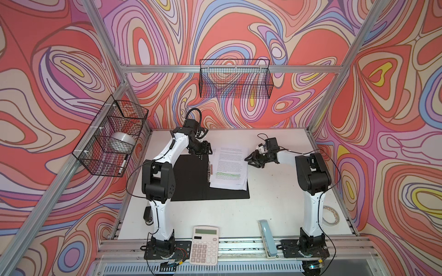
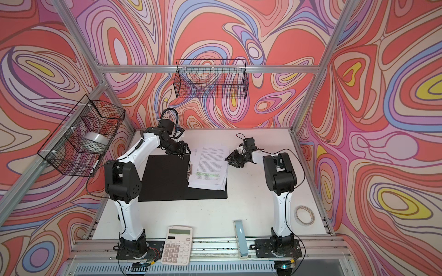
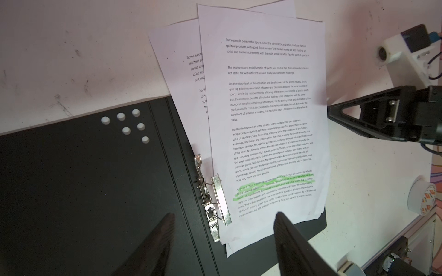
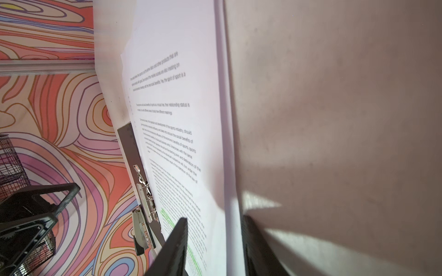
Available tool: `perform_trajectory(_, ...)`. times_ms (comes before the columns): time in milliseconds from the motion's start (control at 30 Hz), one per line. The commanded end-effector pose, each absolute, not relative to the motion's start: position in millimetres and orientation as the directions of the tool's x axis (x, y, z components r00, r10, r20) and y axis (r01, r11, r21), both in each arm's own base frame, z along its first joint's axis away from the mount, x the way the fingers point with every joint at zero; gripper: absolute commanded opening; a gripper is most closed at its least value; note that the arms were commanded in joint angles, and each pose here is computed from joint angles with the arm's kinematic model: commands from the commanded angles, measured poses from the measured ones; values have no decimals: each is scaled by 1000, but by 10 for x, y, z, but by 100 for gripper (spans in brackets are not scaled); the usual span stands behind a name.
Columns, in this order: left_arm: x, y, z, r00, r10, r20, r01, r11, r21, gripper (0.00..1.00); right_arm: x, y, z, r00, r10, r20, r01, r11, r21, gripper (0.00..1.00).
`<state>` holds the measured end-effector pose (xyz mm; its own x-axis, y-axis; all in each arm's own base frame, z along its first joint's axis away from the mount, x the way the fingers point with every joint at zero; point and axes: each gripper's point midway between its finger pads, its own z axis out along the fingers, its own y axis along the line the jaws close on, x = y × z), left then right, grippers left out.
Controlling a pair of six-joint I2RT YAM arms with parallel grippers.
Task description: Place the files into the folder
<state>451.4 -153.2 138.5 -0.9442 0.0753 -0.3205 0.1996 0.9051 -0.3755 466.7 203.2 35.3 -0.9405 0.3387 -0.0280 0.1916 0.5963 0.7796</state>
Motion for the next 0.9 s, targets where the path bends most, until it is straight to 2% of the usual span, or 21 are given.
perform_trajectory(0, 4455, -1609, 1479, -940, 116, -320, 248, 878, -409, 65, 4547, 1933, 254, -941, 338, 0, 232, 644, 729, 40)
perform_trajectory(200, 4366, -1708, 1773, -895, 241, -374, 396, 816, -421, 66, 4512, 1671, 865, -898, 404, -174, 202, 731, 652, 40)
perform_trajectory(433, 4220, -1640, 2043, -860, 298, -415, 457, 811, -366, 65, 3988, 1681, 1325, -864, 393, -316, 170, 816, 552, 39)
perform_trajectory(633, 4011, -1504, 2150, -852, 351, -388, 475, 830, -293, 65, 3438, 1825, 1352, -869, 337, -362, 142, 871, 471, 38)
perform_trajectory(867, 3895, -1347, 2252, -841, 392, -374, 483, 855, -188, 65, 3028, 1859, 1420, -856, 365, -366, 152, 855, 496, 38)
